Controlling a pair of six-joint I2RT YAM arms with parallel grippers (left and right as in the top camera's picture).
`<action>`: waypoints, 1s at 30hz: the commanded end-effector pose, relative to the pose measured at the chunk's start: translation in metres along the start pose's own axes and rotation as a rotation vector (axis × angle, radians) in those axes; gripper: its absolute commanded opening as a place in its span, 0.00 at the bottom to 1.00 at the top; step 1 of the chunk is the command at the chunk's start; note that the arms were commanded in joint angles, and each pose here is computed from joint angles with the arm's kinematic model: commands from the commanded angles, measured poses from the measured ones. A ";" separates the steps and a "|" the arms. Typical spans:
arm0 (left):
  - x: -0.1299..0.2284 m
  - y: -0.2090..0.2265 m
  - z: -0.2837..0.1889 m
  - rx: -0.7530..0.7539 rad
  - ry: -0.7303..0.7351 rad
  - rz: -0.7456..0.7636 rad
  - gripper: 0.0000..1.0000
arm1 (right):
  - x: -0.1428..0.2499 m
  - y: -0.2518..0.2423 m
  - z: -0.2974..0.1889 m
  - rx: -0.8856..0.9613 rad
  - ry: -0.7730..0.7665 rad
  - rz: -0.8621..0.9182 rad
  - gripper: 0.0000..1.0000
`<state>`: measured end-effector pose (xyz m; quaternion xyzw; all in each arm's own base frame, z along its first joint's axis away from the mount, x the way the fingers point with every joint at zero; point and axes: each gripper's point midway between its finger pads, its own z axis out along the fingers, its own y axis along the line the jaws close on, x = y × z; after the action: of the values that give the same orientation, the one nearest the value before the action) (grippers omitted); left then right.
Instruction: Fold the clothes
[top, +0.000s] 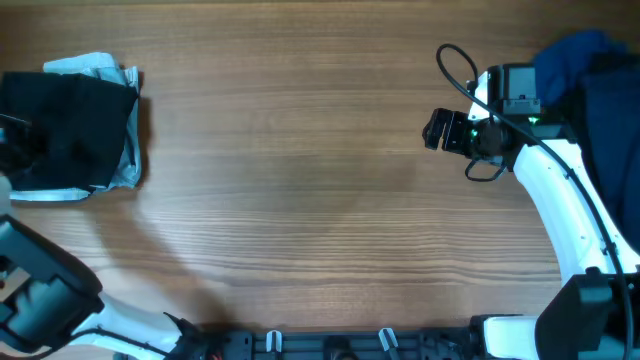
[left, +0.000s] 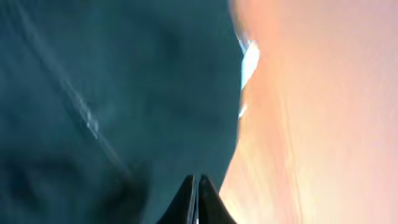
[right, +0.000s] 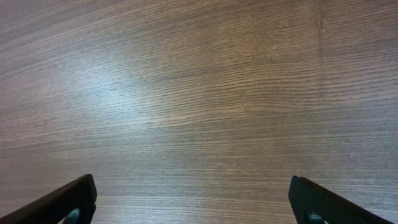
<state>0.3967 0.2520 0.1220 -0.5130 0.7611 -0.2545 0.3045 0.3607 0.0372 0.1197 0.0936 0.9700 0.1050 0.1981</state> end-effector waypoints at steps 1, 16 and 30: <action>0.051 0.009 0.032 -0.033 0.166 0.053 0.04 | -0.003 0.000 -0.002 0.007 -0.014 -0.012 1.00; 0.101 -0.036 0.028 0.067 0.269 0.123 0.04 | -0.003 0.000 -0.002 0.006 -0.014 -0.012 1.00; 0.146 -0.153 -0.029 0.173 0.100 0.407 0.95 | -0.003 0.000 -0.002 0.006 -0.014 -0.012 1.00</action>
<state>0.4298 0.0638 0.2247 -0.3035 0.8352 -0.2848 0.3595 0.3607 0.0372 0.1197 0.0936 0.9700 0.1051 0.1983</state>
